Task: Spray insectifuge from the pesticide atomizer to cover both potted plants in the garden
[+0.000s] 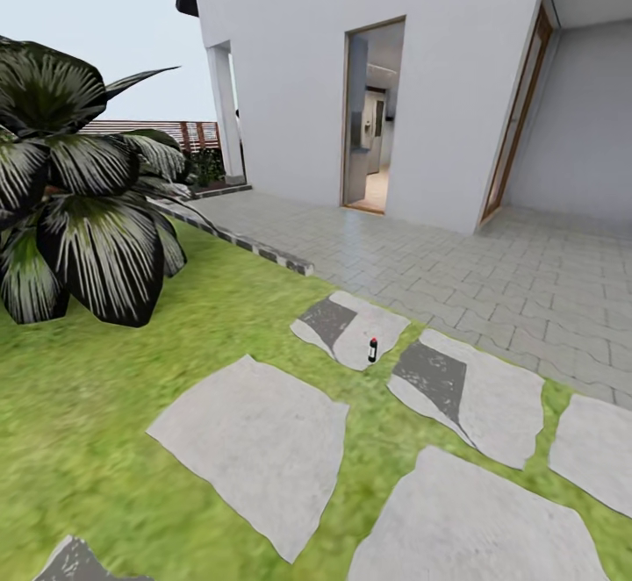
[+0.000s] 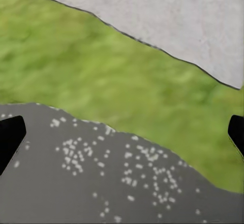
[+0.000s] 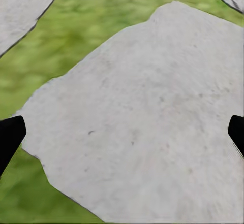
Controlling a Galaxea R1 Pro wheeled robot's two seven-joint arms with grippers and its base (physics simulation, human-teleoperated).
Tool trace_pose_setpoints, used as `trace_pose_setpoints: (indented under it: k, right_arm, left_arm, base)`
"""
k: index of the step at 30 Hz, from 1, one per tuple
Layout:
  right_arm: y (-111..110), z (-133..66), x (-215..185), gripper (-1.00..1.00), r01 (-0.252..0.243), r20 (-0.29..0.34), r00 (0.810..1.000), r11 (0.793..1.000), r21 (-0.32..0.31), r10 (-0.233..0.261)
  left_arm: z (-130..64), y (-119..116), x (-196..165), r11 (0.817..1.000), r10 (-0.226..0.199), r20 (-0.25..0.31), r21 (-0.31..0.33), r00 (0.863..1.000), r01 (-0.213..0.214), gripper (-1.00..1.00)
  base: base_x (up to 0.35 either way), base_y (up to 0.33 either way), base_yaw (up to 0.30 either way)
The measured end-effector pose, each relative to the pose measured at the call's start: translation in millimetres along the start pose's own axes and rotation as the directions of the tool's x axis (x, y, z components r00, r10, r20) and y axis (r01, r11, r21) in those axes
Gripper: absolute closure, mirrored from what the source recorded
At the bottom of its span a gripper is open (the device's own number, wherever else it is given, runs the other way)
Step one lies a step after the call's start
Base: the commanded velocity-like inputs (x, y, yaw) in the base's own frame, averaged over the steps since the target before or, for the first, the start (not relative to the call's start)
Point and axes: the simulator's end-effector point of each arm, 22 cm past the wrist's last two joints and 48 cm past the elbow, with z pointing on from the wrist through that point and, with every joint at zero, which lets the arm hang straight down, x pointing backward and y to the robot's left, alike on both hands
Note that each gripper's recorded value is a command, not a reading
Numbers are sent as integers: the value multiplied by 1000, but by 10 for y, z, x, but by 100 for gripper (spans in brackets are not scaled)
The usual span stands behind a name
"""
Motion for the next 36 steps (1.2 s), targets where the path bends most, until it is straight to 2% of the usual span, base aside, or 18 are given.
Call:
trace_pose_setpoints:
  k: [12, 36]
  right_arm:
    - [-1, 0, 1, -100, 0, 0, 1000, 1000, 0, 0]
    - [-2, 0, -4, -100, 0, 1, 1000, 1000, 0, 0]
  left_arm:
    - [0, 0, 0, 1000, 0, 0, 0, 1000, 0, -100]
    - [0, 0, -2, 1000, 0, 1, 0, 1000, 0, -100]
  base:
    - [339, -7, 0]
    - [339, -71, 0]
